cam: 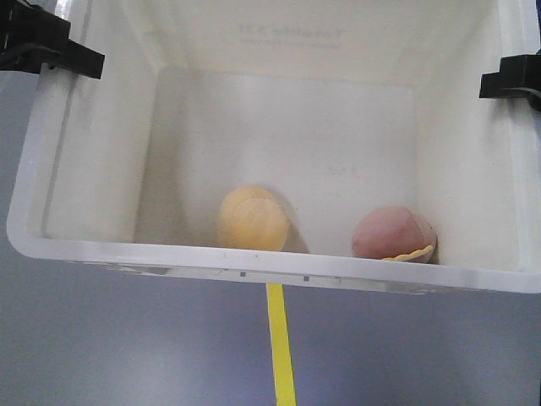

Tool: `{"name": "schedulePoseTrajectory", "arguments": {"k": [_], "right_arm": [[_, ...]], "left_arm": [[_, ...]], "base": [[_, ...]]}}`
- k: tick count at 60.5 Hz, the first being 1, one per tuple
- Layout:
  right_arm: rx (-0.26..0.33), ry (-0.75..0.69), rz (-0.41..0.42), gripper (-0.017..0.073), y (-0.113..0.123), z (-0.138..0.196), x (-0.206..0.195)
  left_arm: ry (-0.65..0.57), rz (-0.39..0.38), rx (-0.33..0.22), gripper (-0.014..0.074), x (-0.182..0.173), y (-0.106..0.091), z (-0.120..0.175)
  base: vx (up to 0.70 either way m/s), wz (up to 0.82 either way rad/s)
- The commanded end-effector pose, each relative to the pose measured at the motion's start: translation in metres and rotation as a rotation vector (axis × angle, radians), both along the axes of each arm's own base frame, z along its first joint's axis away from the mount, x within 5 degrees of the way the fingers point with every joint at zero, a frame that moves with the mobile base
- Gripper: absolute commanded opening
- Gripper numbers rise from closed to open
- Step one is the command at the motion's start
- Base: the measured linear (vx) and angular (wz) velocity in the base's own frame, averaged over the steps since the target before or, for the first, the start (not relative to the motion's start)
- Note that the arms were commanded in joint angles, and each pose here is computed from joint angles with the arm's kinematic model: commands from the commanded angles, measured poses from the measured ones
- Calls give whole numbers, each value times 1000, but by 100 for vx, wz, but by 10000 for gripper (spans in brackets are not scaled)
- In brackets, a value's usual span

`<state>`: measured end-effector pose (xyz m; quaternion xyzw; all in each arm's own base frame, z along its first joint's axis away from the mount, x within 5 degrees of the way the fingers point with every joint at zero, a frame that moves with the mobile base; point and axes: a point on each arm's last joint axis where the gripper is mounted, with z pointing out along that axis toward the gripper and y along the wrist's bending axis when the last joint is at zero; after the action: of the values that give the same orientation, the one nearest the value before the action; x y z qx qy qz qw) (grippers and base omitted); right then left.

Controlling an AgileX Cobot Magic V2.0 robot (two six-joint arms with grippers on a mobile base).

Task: Place moving items into box and shelve
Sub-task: 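Hold the crate by both rims while the base drives away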

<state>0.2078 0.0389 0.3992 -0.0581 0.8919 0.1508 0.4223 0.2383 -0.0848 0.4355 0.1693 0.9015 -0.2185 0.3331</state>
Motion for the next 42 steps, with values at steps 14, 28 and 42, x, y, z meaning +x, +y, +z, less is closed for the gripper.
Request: {"name": "schedulePoseTrajectory", "arguments": {"k": [14,28,42], "right_arm": [[146,-178,0,-6,7,32,-5],[146,-178,0,-6,7,32,-5],[146,-178,0,-6,7,32,-5]], "left_arm": [[-136,-56,-214,-6,-16,-14,36],[-136,-56,-214,-6,-16,-14,36],[-136,-56,-214,-6,-16,-14,36]], "base": [[33,-26],[31,-35],[29,-44]]}}
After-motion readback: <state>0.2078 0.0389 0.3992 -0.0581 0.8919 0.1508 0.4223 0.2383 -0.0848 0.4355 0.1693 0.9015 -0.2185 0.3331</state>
